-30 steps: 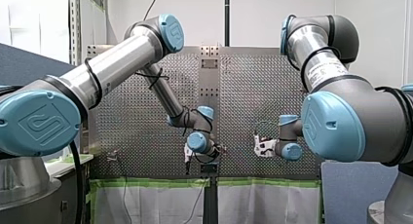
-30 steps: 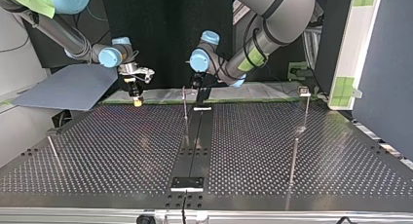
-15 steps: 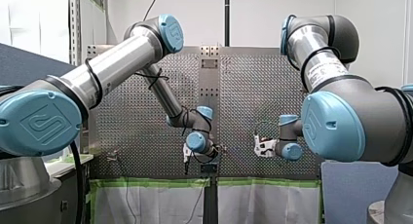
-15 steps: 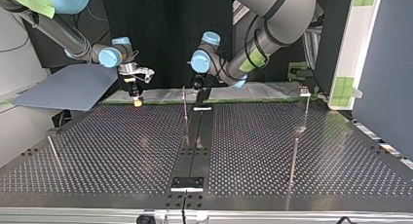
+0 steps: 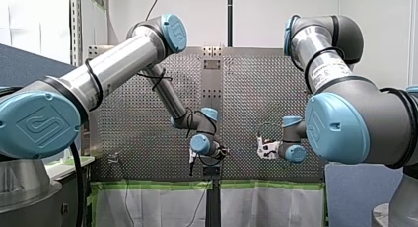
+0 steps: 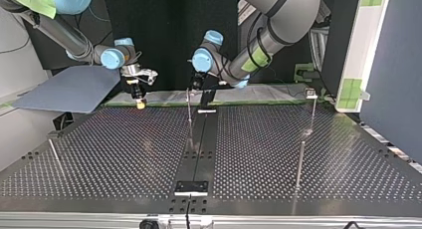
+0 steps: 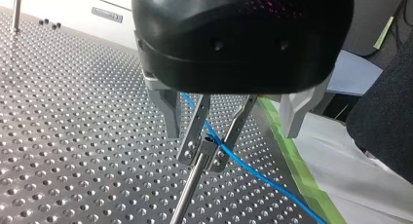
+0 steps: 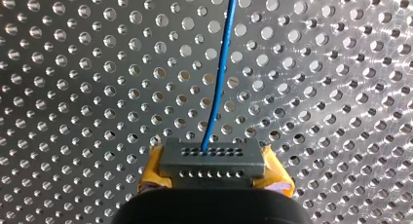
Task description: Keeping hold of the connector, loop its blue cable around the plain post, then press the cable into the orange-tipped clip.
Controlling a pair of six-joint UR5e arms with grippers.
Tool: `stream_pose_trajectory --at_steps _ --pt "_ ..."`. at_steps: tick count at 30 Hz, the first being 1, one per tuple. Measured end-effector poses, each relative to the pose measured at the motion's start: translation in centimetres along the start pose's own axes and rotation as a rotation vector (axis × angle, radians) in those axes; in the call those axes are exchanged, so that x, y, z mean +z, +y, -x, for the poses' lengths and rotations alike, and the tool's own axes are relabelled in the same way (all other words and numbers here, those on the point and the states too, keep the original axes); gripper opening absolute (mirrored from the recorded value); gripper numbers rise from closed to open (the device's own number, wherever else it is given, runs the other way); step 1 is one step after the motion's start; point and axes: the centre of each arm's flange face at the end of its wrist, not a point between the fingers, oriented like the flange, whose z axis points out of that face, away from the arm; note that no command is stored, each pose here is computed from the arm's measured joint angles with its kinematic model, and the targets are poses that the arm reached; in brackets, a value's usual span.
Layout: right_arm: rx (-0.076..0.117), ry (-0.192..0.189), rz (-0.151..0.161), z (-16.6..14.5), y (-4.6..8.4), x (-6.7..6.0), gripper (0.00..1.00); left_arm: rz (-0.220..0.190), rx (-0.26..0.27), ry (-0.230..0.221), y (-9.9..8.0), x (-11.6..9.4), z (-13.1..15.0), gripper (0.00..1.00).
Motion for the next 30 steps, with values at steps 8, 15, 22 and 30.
stream_pose_trajectory --at_steps 8,15,22,30 --pt "0.0 0.0 -0.001 0.0 0.0 0.0 0.0 -0.004 0.007 0.0 -0.2 0.0 0.0 0.99" --pt "0.001 0.002 -0.001 0.0 0.0 0.0 0.0 -0.005 0.007 0.001 -0.2 -0.1 -0.1 0.99" --pt "0.002 0.001 -0.002 0.0 0.0 0.0 0.0 -0.004 0.016 0.007 -0.5 -0.3 -0.1 0.99" --pt "0.003 -0.004 0.003 0.1 0.4 -0.1 0.0 -0.005 0.007 -0.028 -1.3 -2.2 1.4 0.99"
